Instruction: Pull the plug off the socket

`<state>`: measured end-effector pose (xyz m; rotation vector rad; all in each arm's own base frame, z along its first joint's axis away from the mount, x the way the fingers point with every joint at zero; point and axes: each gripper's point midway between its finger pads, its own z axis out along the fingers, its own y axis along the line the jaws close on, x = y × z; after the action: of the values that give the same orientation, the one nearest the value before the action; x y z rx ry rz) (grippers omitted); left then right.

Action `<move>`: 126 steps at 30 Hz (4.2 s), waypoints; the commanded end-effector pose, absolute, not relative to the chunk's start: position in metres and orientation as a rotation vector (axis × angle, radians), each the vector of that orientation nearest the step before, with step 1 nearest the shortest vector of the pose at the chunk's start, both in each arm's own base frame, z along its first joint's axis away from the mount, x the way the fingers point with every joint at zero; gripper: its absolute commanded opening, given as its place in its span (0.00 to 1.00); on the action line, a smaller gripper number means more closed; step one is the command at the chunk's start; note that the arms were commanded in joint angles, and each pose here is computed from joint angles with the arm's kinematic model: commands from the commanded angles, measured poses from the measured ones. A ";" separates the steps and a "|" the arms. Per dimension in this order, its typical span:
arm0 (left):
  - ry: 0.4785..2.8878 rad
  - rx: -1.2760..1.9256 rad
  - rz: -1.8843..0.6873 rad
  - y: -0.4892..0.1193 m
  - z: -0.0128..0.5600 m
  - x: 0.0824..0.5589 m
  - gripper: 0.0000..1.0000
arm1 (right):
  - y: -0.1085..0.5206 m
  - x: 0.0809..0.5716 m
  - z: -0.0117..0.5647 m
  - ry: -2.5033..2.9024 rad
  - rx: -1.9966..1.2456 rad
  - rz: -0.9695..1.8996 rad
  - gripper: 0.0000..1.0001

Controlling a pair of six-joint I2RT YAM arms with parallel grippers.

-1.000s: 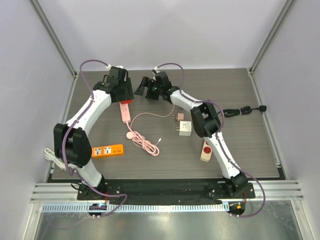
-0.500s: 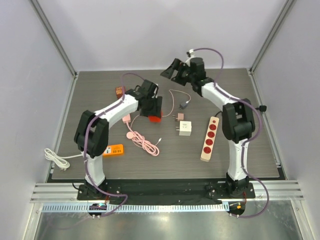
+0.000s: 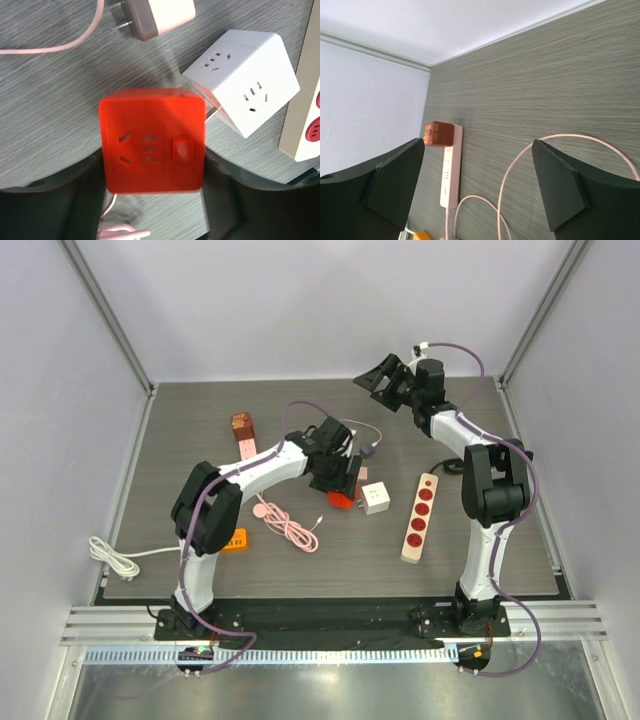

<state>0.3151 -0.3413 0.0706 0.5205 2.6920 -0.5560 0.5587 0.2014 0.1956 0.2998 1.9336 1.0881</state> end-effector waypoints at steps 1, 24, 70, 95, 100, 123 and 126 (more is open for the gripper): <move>2.638 0.539 -0.635 -0.353 0.089 0.324 0.73 | 0.217 0.558 0.224 1.845 0.225 1.175 0.95; 2.372 -0.248 -0.243 -0.117 0.173 0.474 0.93 | 0.294 0.545 0.229 1.912 0.022 1.125 0.95; 2.498 -0.387 0.161 -0.060 0.090 0.529 0.88 | 0.385 0.532 0.181 2.038 -0.162 1.165 0.95; 2.407 -0.353 -0.072 -0.079 0.159 0.521 0.00 | 0.462 0.449 0.120 2.063 -0.312 1.358 0.76; 2.399 -0.367 -0.104 -0.081 0.165 0.518 0.00 | 0.487 0.437 0.124 2.007 -0.304 1.511 0.78; 2.398 -0.381 -0.193 -0.093 0.170 0.510 0.00 | 0.512 0.471 0.071 2.039 -0.071 1.542 0.68; 2.397 -0.379 -0.193 -0.093 0.170 0.510 0.00 | 0.513 0.476 0.067 2.043 -0.046 1.548 0.61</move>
<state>0.5065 -0.0857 0.1234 -0.3851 2.5019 -0.1086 0.4598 0.5115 0.0609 -0.0846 2.0897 1.5585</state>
